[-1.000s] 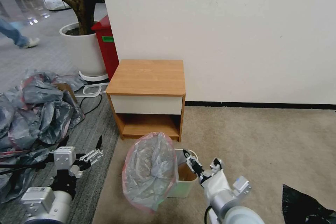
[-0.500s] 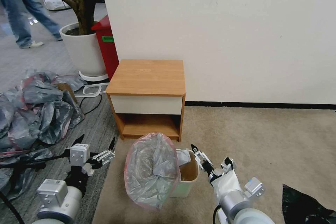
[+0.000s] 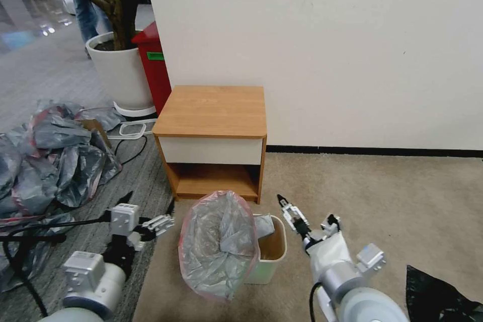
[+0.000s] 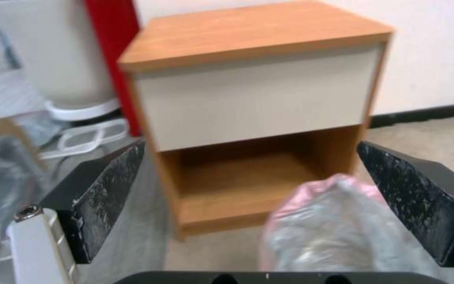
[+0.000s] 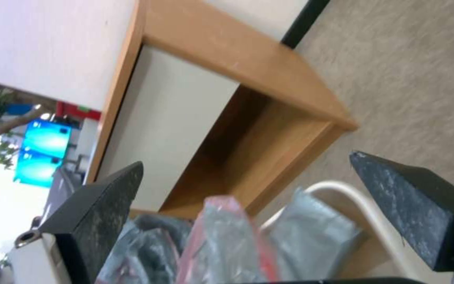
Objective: Pick up the garbage bag from the table and place it over the trash can.
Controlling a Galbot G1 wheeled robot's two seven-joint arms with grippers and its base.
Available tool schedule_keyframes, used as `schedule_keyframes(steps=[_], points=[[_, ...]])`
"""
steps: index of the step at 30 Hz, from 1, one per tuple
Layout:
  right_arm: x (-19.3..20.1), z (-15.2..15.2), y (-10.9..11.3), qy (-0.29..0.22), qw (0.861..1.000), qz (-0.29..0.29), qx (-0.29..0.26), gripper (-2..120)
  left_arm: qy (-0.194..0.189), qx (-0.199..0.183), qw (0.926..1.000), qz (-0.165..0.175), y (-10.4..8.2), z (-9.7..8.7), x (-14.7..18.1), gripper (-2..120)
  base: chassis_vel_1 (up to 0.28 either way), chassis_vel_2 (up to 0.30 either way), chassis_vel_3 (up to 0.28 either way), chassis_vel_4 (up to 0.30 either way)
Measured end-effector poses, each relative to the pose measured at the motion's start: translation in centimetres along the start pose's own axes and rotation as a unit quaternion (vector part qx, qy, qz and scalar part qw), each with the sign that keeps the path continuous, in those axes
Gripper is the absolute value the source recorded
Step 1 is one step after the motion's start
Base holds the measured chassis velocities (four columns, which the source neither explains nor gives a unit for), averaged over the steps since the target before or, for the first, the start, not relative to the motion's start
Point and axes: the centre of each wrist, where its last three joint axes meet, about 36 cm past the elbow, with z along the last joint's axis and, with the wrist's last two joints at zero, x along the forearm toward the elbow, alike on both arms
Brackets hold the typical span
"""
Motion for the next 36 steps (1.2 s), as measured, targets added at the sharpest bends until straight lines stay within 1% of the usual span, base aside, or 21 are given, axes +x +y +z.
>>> schedule_keyframes(steps=[1,3,4,5,6,8,9,12,13,15,19,26,28,29,31,32,34,36], points=[[0.0,0.0,0.0,0.000,1.000,0.000,0.000,100,0.000,0.000,1.0000,0.000,0.0,0.0,0.0,100,0.000,0.000,0.000,0.000],[0.5,-0.4,-0.2,-0.008,1.000,0.005,0.002,100,0.013,-0.003,0.9999,0.008,-1.0,1.1,-1.3,100,0.000,0.000,0.000,0.000],[0.6,-0.5,-0.1,-0.011,1.000,0.006,0.004,100,0.022,-0.004,0.9997,0.005,-1.4,1.7,-2.0,100,0.000,0.000,0.000,0.000],[0.6,-0.5,-0.1,-0.011,1.000,0.006,0.004,100,0.022,-0.004,0.9997,0.005,-1.4,1.7,-2.0,100,0.000,0.000,0.000,0.000],[0.8,-0.7,-0.1,-0.014,1.000,0.007,0.006,100,0.035,-0.004,0.9994,-0.004,-2.0,2.7,-2.8,100,0.000,0.000,0.000,0.000],[0.8,-0.7,-0.1,-0.018,1.000,0.009,0.011,100,0.050,-0.001,0.9987,-0.011,-2.6,3.8,-3.6,100,0.000,0.000,0.000,0.000],[0.8,-0.7,-0.1,-0.018,1.000,0.009,0.011,100,0.050,-0.001,0.9987,-0.011,-2.6,3.8,-3.6,100,0.000,0.000,0.000,0.000],[0.8,-0.6,0.0,-0.023,1.000,0.010,0.010,100,0.077,0.007,0.9970,-0.009,-3.3,5.2,-4.5,100,0.000,0.000,0.000,0.000],[0.8,-0.6,0.0,-0.023,1.000,0.010,0.010,100,0.077,0.007,0.9970,-0.009,-3.3,5.2,-4.5,100,0.000,0.000,0.000,0.000],[0.7,-0.5,0.1,-0.025,1.000,0.011,0.008,100,0.093,0.008,0.9956,-0.005,-3.6,6.0,-5.0,100,0.000,0.000,0.000,0.000],[0.5,-0.3,0.0,-0.027,0.999,0.016,0.009,100,0.107,0.006,0.9943,0.001,-4.1,6.7,-5.6,95,0.000,0.000,0.000,0.000],[0.3,-0.2,-0.4,-0.037,0.999,0.024,0.012,100,0.110,0.007,0.9938,0.019,-5.1,6.7,-5.7,93,0.000,0.000,0.000,0.000],[0.0,-0.1,-0.6,-0.046,0.998,0.030,0.018,100,0.120,0.005,0.9924,0.028,-5.6,6.8,-6.0,93,0.000,0.000,0.000,0.000],[0.0,0.0,-0.7,-0.046,0.998,0.031,0.019,100,0.126,0.004,0.9917,0.028,-5.7,7.0,-6.2,91,0.000,0.000,0.000,0.000],[0.0,0.0,-0.7,-0.047,0.998,0.032,0.019,100,0.128,0.003,0.9914,0.027,-5.8,7.2,-6.4,89,0.000,0.000,0.000,0.000],[-0.1,0.0,-0.8,-0.047,0.998,0.033,0.019,100,0.133,0.001,0.9907,0.025,-5.8,7.4,-6.7,83,0.000,0.000,0.000,0.000],[-0.1,0.0,-0.9,-0.049,0.998,0.035,0.020,100,0.140,-0.001,0.9899,0.019,-5.9,7.8,-7.0,75,0.000,0.000,0.000,0.000],[-0.2,0.0,-1.0,-0.050,0.998,0.036,0.022,100,0.143,-0.002,0.9896,0.015,-6.0,8.0,-7.2,74,0.000,0.000,0.000,0.000]])
